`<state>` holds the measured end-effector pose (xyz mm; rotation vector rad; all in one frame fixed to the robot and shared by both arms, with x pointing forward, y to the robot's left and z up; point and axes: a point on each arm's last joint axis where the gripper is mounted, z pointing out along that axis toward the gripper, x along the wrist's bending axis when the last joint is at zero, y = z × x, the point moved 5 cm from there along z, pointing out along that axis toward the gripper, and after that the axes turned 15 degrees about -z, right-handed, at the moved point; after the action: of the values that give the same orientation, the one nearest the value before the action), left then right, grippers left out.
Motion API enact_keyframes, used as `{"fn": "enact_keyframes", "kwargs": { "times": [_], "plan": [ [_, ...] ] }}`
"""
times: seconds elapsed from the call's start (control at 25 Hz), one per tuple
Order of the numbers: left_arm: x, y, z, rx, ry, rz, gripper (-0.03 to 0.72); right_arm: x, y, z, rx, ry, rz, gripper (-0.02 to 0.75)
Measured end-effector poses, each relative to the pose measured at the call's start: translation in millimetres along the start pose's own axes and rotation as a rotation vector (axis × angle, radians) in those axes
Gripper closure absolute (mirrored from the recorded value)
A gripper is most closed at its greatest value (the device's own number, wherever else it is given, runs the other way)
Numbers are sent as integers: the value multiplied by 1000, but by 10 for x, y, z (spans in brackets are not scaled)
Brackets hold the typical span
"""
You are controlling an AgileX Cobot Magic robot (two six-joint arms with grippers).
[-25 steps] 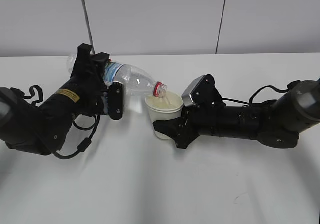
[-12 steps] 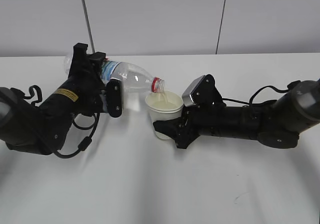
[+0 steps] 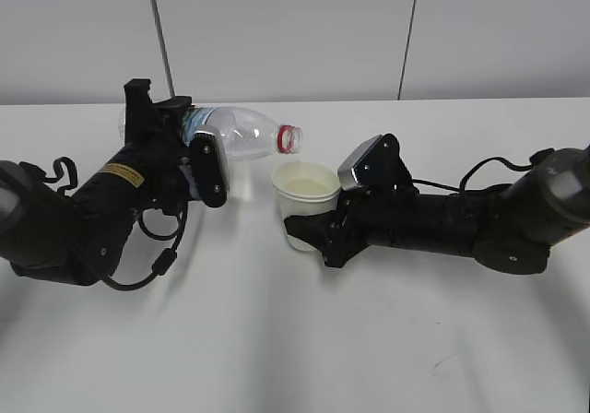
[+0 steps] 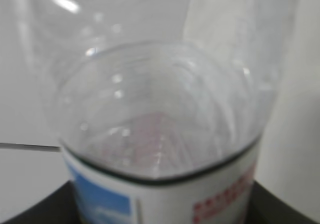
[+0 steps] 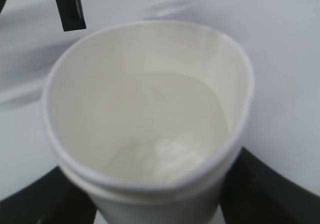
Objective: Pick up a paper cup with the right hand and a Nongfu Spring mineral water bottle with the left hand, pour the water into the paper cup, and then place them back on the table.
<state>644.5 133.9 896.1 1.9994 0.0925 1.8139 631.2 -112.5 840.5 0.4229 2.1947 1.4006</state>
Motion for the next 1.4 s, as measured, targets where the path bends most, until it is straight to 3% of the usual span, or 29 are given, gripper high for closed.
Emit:
{"fn": "enact_keyframes", "kwargs": {
  "times": [0.24,0.4,0.6,1.08,1.24,1.4],
  "plan": [
    [6,-20,0,14,6,-188,316,-65,4,-1,-3,-46,38,256],
    [20,-75,-4,52,25,-360,316,-125,7,-4,-7,-89,72,256],
    [43,-168,-13,107,69,-629,316,-185,5,-10,-9,-131,108,256],
    [42,-180,-15,94,106,-1213,316,-298,62,-30,-60,-209,167,256],
    [13,-186,-15,106,100,-1360,316,-355,81,-44,-81,-248,194,256],
    [12,-187,-15,104,104,-1420,316,-435,75,-66,-88,-306,231,256]
  ]
}}
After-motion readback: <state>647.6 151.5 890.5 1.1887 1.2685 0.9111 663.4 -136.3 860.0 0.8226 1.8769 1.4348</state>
